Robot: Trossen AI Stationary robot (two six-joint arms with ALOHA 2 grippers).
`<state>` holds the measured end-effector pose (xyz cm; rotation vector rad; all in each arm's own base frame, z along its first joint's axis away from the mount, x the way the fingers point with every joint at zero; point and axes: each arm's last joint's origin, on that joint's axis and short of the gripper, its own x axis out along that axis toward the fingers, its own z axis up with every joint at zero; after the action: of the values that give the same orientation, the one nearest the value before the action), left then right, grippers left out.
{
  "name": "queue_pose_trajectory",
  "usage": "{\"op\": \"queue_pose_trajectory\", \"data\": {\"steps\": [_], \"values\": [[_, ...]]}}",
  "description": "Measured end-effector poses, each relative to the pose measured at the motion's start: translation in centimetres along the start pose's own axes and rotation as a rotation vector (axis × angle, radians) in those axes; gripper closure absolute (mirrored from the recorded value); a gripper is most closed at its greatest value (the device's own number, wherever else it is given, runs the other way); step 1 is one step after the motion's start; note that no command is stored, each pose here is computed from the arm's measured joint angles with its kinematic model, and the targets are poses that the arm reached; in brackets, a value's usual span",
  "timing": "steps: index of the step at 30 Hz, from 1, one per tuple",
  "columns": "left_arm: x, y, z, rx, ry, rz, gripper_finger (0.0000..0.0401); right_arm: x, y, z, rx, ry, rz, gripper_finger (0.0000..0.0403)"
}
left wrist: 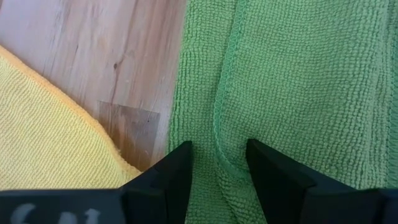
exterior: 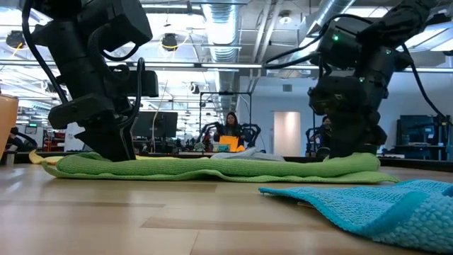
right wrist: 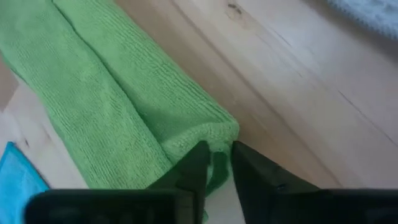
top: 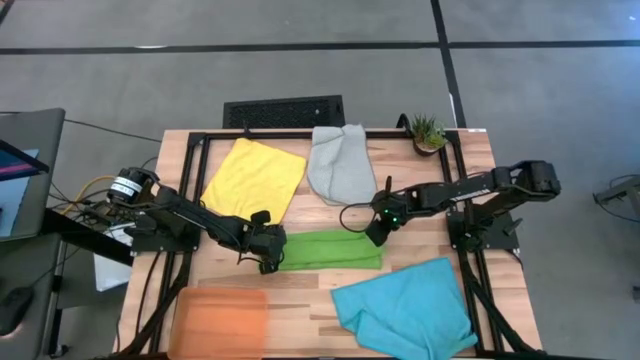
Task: Fold microfiber towels
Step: Fold the green towel
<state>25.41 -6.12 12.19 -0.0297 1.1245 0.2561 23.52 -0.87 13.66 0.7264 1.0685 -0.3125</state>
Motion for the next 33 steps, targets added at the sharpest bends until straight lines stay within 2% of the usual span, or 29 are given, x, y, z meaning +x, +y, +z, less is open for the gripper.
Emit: {"op": "queue_pose_trajectory", "data": {"steps": [3, 4, 10, 19, 33], "values": [[0.0, 0.0, 0.0, 0.0, -0.001, 0.0, 0.0251, -0.1, 0.1, 0.1, -0.036, -0.012, 0.008, 0.0383], [0.0, 0.0, 0.0, 0.0, -0.001, 0.0, 0.0251, -0.1, 0.1, 0.1, -0.046, -0.015, 0.012, 0.039], [0.0, 0.0, 0.0, 0.0, 0.0, -0.002, 0.0251, -0.3, 0.9, 0.6, -0.064, -0.039, 0.04, 0.0396], [0.0, 0.0, 0.0, -0.001, 0.0, -0.003, 0.0251, -2.2, 4.3, 2.9, -0.156, -0.119, 0.146, 0.0399], [0.0, 0.0, 0.0, -0.001, 0.001, -0.004, 0.0251, -3.5, 6.4, 5.0, -0.141, -0.263, 0.265, 0.0401]]}}
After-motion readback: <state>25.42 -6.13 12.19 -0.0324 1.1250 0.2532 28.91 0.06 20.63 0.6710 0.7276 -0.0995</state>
